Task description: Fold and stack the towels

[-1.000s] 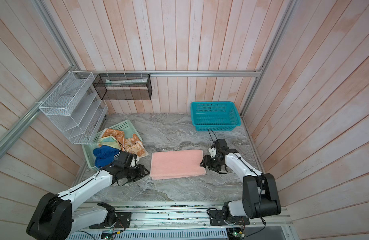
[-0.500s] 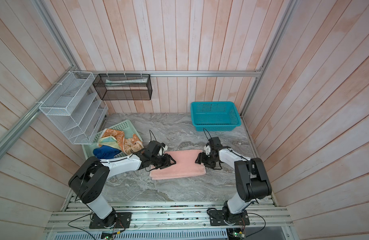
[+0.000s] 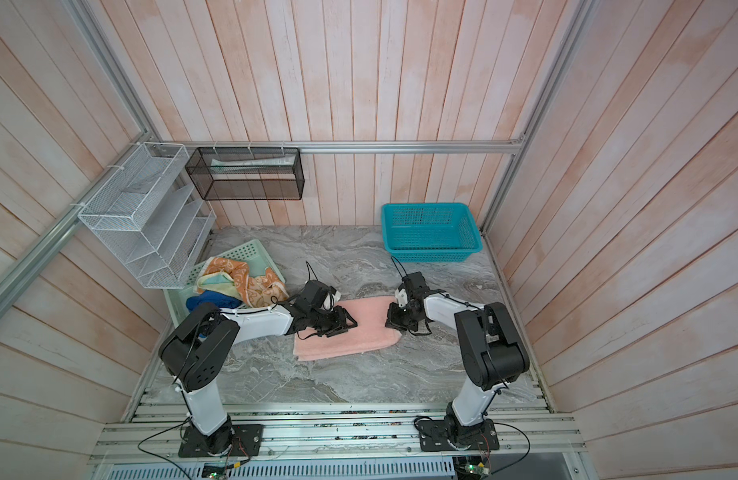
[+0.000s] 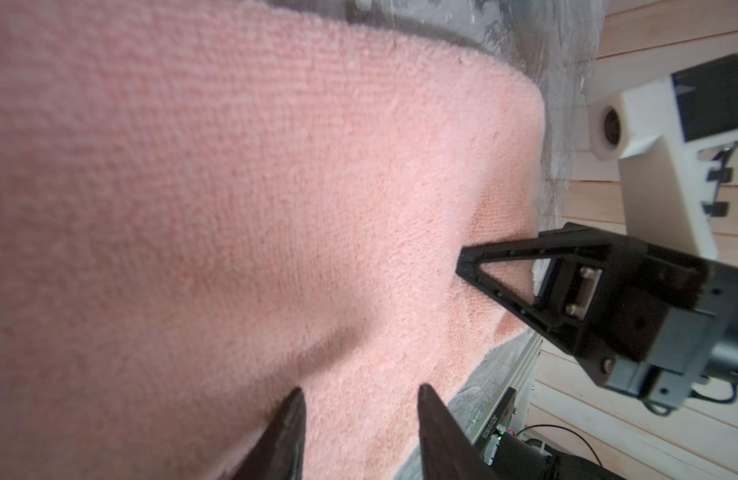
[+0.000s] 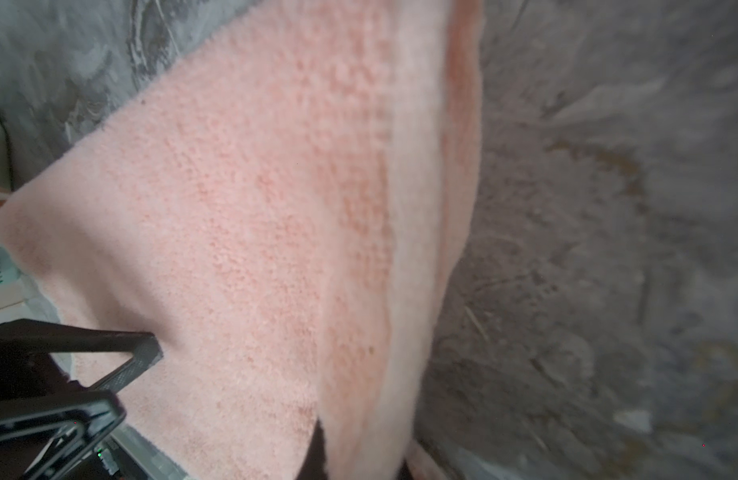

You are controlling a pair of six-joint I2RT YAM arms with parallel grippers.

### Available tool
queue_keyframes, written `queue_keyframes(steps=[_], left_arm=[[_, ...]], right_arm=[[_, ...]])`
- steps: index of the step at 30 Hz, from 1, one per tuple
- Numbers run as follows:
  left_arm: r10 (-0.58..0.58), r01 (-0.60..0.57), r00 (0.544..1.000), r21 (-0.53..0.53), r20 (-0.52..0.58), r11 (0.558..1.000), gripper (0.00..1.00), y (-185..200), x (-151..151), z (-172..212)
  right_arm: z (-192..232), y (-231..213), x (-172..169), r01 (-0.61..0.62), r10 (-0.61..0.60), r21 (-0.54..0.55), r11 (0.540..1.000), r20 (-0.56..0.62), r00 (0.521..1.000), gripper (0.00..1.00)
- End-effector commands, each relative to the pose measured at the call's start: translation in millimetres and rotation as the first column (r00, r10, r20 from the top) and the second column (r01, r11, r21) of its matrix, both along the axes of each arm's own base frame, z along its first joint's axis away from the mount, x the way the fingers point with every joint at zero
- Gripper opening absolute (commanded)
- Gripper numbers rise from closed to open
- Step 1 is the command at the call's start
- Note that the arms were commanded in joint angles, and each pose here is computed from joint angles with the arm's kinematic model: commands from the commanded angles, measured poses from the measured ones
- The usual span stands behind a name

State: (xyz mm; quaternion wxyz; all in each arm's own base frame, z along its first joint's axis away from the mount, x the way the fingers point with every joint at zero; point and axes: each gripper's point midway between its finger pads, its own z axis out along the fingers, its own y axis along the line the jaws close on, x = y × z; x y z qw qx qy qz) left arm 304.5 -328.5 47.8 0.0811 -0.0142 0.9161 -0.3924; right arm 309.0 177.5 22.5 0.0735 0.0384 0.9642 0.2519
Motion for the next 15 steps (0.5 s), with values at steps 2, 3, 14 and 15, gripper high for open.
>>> queue_keyframes(steps=[2,3,14,15], left_arm=[[0.01,-0.009,0.999,-0.01,0.05,1.0,0.45,12.1,15.9,12.3],[0.021,-0.021,0.998,-0.008,0.062,1.0,0.45,17.7,21.0,15.6],[0.078,-0.082,0.985,0.02,0.156,0.996,0.44,55.1,66.6,29.8],[0.08,-0.084,0.985,0.02,0.152,0.996,0.44,56.3,69.4,26.7]], right_arm=[[16.4,-4.4,22.0,-0.002,0.007,-0.091,0.996,0.052,0.999,0.0],[27.2,-3.7,31.6,-0.005,0.014,-0.102,0.995,0.084,0.996,0.0],[158.8,2.1,171.9,-0.017,0.11,-0.201,0.979,0.462,0.88,0.0],[169.4,1.6,187.9,-0.012,0.115,-0.206,0.978,0.495,0.862,0.0]])
